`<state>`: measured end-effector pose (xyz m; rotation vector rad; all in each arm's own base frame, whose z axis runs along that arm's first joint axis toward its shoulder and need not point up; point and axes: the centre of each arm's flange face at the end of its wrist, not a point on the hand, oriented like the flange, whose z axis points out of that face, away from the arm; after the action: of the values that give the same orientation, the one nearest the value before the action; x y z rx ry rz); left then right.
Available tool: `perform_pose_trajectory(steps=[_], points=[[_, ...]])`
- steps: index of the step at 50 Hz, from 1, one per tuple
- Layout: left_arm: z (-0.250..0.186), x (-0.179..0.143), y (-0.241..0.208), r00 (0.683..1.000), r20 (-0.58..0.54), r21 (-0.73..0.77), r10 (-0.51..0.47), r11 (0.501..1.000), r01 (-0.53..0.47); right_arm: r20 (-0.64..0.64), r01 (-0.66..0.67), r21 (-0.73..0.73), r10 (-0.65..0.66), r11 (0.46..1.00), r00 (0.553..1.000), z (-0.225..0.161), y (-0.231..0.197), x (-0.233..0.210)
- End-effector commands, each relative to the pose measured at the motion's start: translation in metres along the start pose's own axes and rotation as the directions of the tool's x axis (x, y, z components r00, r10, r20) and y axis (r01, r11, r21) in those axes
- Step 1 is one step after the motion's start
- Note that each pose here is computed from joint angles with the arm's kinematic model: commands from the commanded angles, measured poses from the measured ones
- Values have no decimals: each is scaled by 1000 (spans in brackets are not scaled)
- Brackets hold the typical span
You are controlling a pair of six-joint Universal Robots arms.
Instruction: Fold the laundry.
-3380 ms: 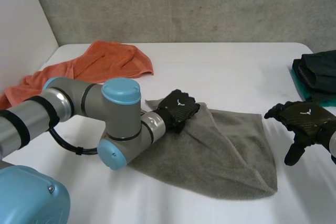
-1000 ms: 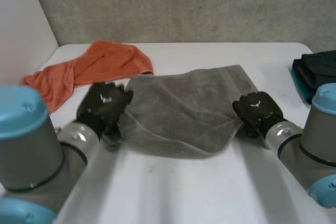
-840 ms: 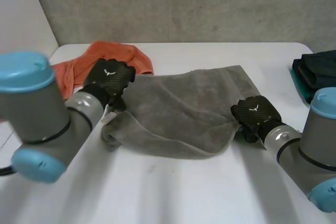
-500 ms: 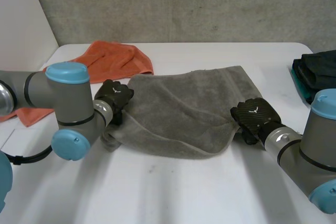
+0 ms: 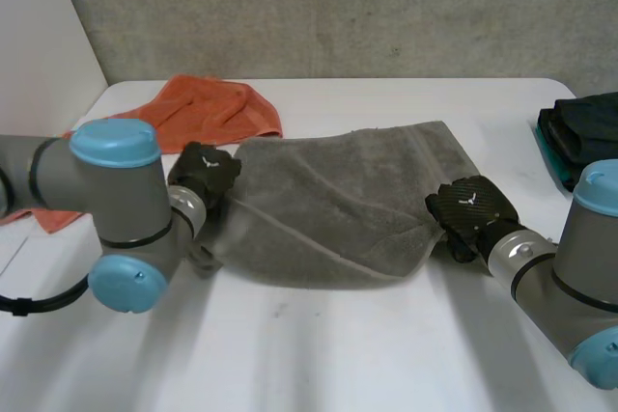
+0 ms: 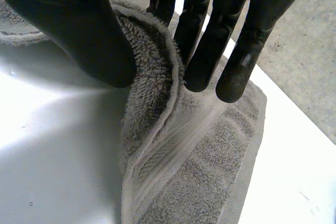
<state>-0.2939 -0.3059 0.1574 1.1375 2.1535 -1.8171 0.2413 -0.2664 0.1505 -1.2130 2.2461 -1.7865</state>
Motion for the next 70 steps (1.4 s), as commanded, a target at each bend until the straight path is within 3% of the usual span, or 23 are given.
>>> perform_pose_trajectory(steps=[1,6,11,17,21,25,30,32,36,38,39,41,43,45,47,51,54,59,64,70], points=[[-28,-17,-25,999,50,81,-8,997,4,-3,35,-5,-35,999,999,-4,-9,5],[-68,-50,-70,991,130,214,-44,977,15,-57,162,2,-161,987,985,-35,-54,38],[-120,-84,-112,967,192,383,-168,920,84,-169,226,28,-218,974,961,-65,-92,80],[-145,-91,-119,956,181,437,-230,890,131,-185,265,69,-248,962,951,-88,-122,91],[-139,-81,-105,963,155,399,-219,906,142,-84,265,19,-263,964,961,-85,-114,86],[-93,-60,-73,974,117,279,-192,948,153,28,288,-65,-286,956,958,-52,-89,77],[-39,-59,-72,971,148,318,-188,938,134,12,327,-103,-328,939,945,-15,-80,88],[-22,-65,-81,967,174,367,-186,924,111,-56,341,-92,-347,936,936,7,-83,99],[8,-97,-118,935,289,524,-205,851,25,-274,413,47,-386,910,881,38,-117,114],[14,-122,-148,900,360,624,-246,781,-36,-382,451,123,-377,884,844,43,-137,122],[14,-128,-158,889,375,655,-264,754,-53,-487,491,200,-349,848,801,46,-156,130],[6,-147,-184,852,413,728,-321,679,-97,-577,533,266,-310,803,756,46,-173,137],[0,-153,-195,832,425,764,-357,635,-119,-668,578,323,-252,750,700,40,-193,144],[-5,-159,-204,804,439,797,-402,587,-142,-677,588,338,-244,735,694,35,-199,143],[-8,-160,-207,795,441,810,-417,567,-151,-657,581,338,-256,741,709,31,-197,137],[-14,-153,-192,814,425,789,-397,603,-118,-569,539,296,-308,789,763,25,-178,120],[-19,-140,-168,841,402,748,-362,659,-74,-481,503,242,-348,830,805,22,-157,107],[-20,-102,-114,901,331,643,-280,766,2,-206,407,69,-386,911,899,12,-93,65],[-31,-62,-50,942,246,502,-230,861,79,-10,331,-33,-331,943,944,0,-44,26],[-39,-40,-17,957,196,410,-212,905,116,89,229,-44,-224,972,970,-8,-17,0]])
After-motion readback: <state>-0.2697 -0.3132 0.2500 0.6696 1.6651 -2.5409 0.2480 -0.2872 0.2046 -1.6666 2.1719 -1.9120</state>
